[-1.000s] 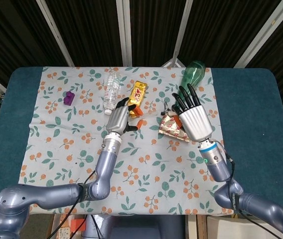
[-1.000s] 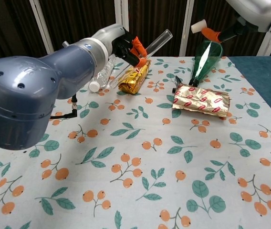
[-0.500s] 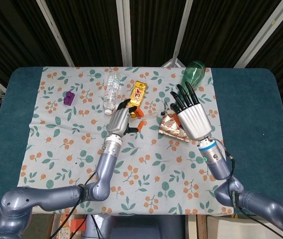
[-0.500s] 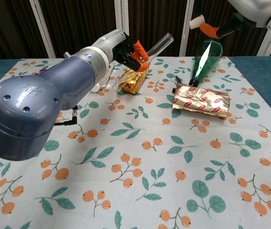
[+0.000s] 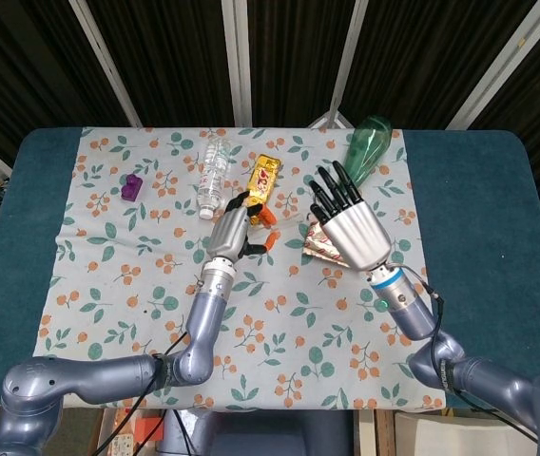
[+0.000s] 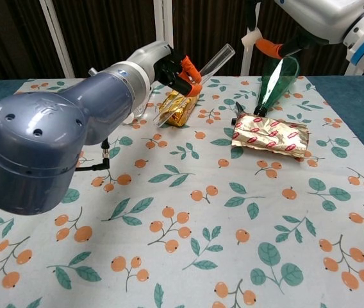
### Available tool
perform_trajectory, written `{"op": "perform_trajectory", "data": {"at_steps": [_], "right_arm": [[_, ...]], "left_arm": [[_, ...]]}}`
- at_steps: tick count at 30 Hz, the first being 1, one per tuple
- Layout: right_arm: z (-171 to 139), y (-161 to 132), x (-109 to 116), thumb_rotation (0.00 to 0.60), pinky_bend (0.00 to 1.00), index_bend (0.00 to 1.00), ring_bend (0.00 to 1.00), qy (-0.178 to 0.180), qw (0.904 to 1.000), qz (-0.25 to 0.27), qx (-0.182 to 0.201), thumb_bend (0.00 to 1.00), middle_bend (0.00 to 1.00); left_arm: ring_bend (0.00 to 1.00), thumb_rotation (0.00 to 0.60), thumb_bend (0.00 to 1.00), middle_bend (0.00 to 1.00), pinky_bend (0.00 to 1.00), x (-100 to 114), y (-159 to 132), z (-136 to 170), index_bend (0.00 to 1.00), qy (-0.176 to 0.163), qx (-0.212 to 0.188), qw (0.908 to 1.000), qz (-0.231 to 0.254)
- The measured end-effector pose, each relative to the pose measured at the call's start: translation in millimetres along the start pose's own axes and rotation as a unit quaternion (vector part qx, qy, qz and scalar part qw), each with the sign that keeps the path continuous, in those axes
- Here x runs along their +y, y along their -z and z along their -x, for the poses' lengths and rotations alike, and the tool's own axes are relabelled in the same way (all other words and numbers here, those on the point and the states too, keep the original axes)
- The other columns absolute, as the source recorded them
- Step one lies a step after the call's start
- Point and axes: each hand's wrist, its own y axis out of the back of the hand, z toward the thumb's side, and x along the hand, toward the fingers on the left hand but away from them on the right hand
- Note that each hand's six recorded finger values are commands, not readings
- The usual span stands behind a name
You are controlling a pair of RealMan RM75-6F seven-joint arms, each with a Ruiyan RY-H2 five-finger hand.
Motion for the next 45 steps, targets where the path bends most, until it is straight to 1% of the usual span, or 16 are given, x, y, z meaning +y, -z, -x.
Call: {"op": "perform_trajectory", "data": {"at_steps": [23,45], "right_arm": [[3.4,-3.9,-7.9,0.6,0.0,0.69,0.1,-0.004,0.9999,-0.003,-0.011,0.43,0.27],[3.4,-6.0,-5.5,0.6,0.0,0.69,0.1,-0.003,1.0,-0.004,-0.007,0.43,0.27]], "left_arm": [[0.06,0.6,0.6,0.49,0.0,-6.2,-0.9,3.6,0.55,0.01,0.009,0.9999,-0.001],[0.06,0.6,0.6,0.49,0.0,-7.4,-2.0,4.9,0.55,0.01,0.012,0.9999,0.007]]}}
